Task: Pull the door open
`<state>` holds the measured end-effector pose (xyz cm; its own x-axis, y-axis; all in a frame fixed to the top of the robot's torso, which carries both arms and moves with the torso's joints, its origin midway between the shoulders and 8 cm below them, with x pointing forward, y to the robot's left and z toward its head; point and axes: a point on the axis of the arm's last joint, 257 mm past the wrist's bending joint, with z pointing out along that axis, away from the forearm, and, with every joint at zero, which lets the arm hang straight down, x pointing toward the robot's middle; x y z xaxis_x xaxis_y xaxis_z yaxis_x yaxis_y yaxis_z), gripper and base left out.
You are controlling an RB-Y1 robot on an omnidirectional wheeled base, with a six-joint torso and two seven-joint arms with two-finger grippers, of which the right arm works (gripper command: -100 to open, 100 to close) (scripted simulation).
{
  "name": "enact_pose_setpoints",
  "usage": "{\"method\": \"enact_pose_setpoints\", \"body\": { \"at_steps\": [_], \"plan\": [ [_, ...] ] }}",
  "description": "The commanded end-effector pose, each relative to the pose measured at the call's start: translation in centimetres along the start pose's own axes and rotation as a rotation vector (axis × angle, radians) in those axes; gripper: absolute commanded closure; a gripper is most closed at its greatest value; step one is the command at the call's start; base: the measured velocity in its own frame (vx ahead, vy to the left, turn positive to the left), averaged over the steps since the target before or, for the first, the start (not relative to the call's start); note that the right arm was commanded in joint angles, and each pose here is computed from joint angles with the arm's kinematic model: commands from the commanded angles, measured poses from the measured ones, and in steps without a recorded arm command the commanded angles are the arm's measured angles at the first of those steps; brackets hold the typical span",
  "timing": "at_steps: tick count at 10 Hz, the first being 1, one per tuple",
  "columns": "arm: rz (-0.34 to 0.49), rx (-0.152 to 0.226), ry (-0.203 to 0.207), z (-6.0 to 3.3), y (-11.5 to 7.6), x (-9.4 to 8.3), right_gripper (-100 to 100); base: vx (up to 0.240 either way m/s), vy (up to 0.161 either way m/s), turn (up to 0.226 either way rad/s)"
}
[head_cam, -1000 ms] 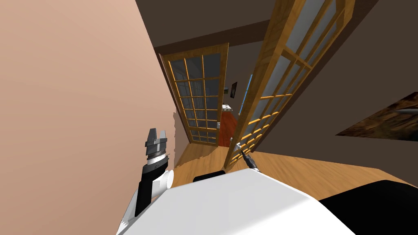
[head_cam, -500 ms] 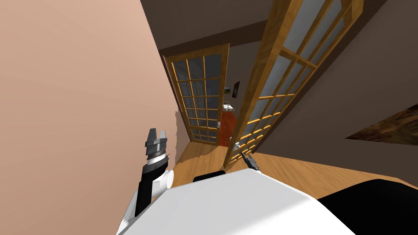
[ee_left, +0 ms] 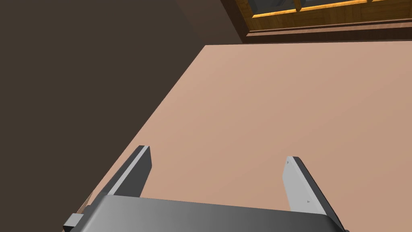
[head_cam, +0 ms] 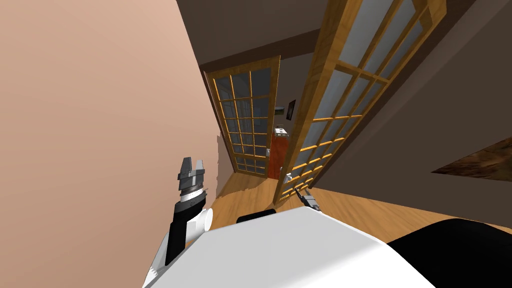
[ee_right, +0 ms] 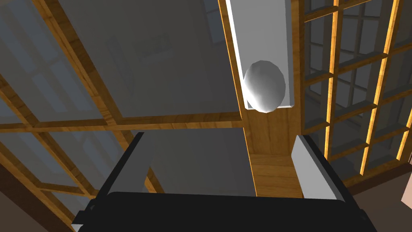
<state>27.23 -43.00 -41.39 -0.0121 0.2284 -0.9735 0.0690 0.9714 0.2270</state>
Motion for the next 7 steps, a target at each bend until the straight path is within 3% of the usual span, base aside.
{"method": "enact_pose_setpoints", "body": {
  "at_steps": [1, 5, 6, 7],
  "plan": [
    [-0.071, -0.051, -0.002, -0.72, 0.9, -0.3, -100, -0.064, -0.045, 0.099],
    [-0.195, -0.154, -0.006, -2.36, 2.6, -0.7, -100, -0.073, -0.060, 0.079],
    [-0.211, -0.169, -0.006, -2.63, 2.9, -0.8, -100, -0.055, -0.030, 0.048],
    [-0.199, -0.157, -0.004, -2.41, 2.7, -0.7, -100, -0.023, -0.012, 0.006]
  ]
}}
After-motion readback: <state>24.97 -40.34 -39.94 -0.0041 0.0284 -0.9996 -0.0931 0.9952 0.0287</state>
